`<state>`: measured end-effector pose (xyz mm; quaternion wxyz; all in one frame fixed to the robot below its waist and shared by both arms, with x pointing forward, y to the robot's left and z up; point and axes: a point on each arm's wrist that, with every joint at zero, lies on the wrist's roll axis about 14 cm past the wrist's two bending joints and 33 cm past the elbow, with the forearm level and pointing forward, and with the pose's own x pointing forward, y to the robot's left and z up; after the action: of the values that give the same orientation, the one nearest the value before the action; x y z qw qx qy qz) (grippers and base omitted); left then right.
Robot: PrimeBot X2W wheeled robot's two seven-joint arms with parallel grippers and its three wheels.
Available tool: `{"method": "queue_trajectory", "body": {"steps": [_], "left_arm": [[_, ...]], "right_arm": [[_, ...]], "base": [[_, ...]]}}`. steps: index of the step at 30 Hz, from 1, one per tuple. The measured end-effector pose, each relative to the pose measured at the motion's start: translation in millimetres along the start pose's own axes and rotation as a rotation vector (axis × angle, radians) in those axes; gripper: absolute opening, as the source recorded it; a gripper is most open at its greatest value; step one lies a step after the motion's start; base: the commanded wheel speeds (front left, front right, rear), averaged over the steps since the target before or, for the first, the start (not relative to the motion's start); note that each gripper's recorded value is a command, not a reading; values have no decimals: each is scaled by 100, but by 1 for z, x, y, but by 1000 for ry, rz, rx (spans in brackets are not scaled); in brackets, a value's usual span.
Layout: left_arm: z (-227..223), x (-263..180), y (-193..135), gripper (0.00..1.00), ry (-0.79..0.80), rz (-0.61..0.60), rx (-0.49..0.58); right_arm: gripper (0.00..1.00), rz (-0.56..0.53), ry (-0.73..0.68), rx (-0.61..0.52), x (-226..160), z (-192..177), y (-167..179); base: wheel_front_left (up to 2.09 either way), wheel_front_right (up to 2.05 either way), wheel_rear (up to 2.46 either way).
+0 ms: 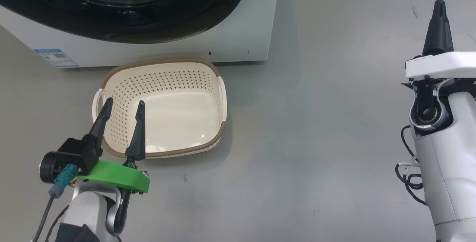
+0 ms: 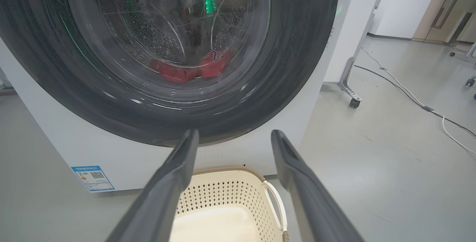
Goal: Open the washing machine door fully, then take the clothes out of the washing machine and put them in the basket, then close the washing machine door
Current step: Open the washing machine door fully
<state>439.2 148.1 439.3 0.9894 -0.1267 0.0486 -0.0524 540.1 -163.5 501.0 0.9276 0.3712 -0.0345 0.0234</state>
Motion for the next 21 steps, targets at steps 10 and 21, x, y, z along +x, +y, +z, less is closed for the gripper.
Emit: {"method": "queue_trajectory", "body": {"steps": [10,21], "left_arm": [[-12,6,12,100,26,30,-33],[-26,17,25,100,54,54,-50]], "right_arm": [[0,60,130,291,47,-38,31],[0,164,319,493,88,-82,66]], "base": [[0,0,0],[0,0,0]]}}
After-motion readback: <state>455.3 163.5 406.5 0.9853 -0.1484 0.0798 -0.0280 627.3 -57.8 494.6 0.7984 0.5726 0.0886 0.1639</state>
